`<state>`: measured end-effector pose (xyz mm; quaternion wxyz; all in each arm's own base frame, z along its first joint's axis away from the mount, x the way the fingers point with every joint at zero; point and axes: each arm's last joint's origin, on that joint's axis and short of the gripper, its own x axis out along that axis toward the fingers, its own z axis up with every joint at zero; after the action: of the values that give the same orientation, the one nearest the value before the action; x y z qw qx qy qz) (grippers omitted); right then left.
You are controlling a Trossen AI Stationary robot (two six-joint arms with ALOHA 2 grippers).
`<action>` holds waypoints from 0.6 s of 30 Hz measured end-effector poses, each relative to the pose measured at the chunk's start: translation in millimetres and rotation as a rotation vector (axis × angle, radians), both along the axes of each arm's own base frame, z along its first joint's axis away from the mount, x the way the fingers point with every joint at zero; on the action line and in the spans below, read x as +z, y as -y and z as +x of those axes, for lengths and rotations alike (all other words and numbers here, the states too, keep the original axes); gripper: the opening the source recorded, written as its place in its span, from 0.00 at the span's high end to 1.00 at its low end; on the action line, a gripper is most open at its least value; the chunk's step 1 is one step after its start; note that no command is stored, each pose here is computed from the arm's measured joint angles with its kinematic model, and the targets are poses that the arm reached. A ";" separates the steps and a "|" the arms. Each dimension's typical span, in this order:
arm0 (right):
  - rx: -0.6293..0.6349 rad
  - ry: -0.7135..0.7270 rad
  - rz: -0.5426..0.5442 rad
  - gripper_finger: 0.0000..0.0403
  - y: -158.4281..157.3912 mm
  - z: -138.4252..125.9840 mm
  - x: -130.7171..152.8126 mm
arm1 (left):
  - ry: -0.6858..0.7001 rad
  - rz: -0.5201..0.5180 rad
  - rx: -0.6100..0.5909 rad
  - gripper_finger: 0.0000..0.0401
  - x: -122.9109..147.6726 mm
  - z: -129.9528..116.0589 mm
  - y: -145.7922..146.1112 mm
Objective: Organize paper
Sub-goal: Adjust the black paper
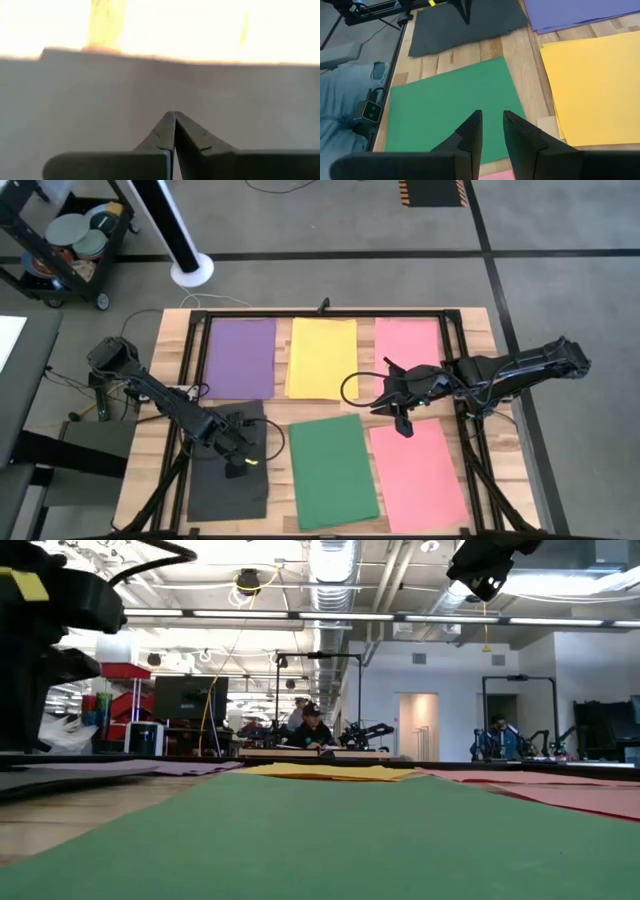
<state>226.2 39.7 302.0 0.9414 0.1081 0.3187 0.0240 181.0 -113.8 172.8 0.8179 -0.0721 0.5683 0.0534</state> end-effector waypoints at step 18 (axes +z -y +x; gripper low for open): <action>0.008 0.001 -0.001 0.81 0.0 0.0 0.1 | 0.070 0.046 -0.099 1.00 -18.5 35.9 -11.4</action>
<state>226.2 39.7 302.1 0.9415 0.1061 0.3188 0.0277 216.9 -102.5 154.4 0.8403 -0.0269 0.5409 0.0234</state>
